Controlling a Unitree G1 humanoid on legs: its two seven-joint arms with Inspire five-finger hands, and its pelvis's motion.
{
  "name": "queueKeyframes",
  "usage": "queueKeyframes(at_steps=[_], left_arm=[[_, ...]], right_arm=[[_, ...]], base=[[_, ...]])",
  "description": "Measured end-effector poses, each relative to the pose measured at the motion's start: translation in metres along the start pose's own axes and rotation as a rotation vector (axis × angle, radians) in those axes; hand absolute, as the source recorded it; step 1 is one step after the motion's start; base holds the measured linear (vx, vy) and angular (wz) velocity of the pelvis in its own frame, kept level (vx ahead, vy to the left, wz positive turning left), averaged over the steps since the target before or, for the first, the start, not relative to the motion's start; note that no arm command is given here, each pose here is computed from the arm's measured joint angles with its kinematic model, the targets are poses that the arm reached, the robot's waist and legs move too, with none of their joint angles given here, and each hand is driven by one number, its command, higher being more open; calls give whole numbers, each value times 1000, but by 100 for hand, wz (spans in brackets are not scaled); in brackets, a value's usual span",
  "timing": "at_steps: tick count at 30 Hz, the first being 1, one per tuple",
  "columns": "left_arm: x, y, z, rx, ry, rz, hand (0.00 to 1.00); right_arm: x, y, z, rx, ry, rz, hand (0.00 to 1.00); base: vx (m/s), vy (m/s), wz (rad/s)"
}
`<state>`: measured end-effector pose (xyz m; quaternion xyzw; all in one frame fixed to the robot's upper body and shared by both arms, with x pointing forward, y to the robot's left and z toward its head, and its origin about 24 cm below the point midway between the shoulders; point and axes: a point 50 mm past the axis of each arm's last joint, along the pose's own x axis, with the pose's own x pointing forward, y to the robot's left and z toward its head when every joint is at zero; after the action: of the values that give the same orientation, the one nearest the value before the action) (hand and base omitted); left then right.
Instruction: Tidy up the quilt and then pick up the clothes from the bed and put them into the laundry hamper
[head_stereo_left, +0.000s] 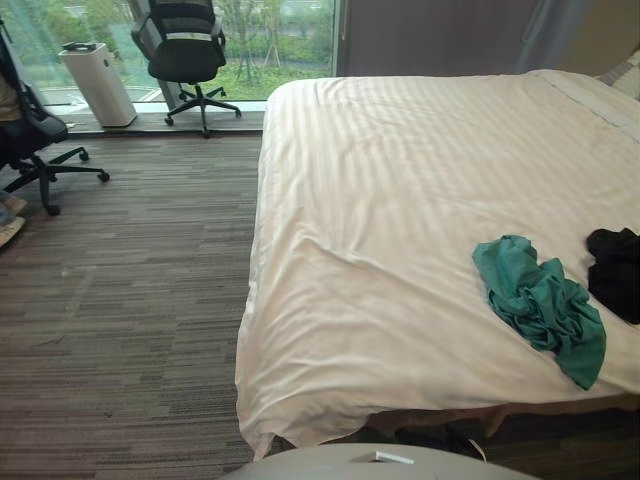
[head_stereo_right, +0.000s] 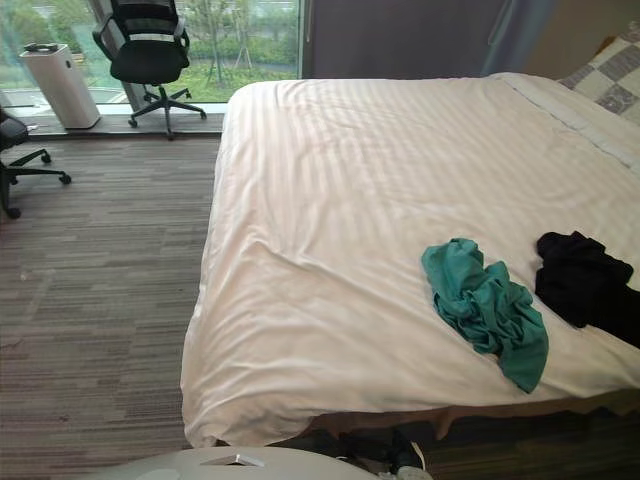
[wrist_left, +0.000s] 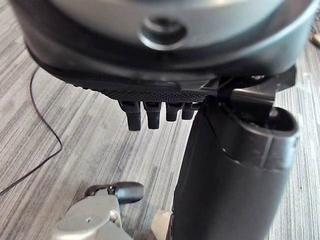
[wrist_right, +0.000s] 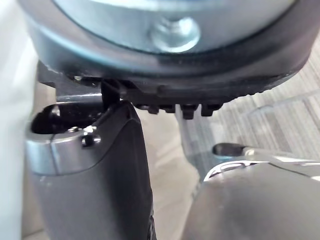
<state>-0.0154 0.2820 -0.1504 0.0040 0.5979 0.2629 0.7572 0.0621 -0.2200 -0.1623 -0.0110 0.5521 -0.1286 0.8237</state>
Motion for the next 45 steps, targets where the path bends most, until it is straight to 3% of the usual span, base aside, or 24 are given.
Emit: queueKeyframes(at_steps=[3, 9, 17, 18, 22, 26, 29, 32, 34, 37, 41, 42, 44, 45], left_arm=[[2, -4, 9, 9, -25, 10, 100], [4, -35, 47, 51, -155, -30, 100], [-6, -92, 43, 112, -176, -153, 100], [-6, -92, 45, 121, -183, -154, 100], [-6, -95, 49, 134, -195, -148, 100], [-7, -98, 52, 161, -209, -155, 100], [-7, -99, 53, 179, -215, -157, 100], [-6, -98, 53, 204, -217, -155, 100], [-5, -94, 49, 215, -200, -147, 100], [-3, -87, 41, 228, -171, -135, 100], [-1, -78, 34, 261, -139, -124, 100], [-1, -75, 29, 292, -131, -125, 100], [-2, -77, 27, 315, -133, -136, 100], [-2, -79, 27, 321, -138, -141, 100]], right_arm=[[1, -2, 4, 52, -8, -11, 100], [-3, -24, -13, 274, 35, -122, 100], [-14, -29, -49, 650, 119, -261, 100], [-15, -25, -53, 699, 130, -267, 0], [-17, -24, -59, 799, 151, -314, 0], [-18, -43, -54, 883, 126, -406, 0], [-18, -81, -35, 953, 31, -502, 0], [-30, -146, -5, 1011, -127, -636, 0], [-49, -198, 20, 1056, -262, -737, 0], [-75, -247, 58, 1118, -435, -807, 0], [-105, -290, 108, 1152, -577, -834, 0], [-122, -305, 144, 1124, -640, -819, 0], [-147, -320, 171, 987, -710, -857, 0], [-162, -317, 191, 816, -834, -882, 0]], base=[[-17, 5, 9], [-30, -2, 16], [4, 2, -18], [13, -13, -42], [31, -9, -28], [46, 8, -21], [19, 7, -12], [16, 4, -6], [5, -6, 2], [-1, -23, 6], [-15, -25, 8], [0, 0, 0], [0, 0, 0], [-29, -25, -9]])
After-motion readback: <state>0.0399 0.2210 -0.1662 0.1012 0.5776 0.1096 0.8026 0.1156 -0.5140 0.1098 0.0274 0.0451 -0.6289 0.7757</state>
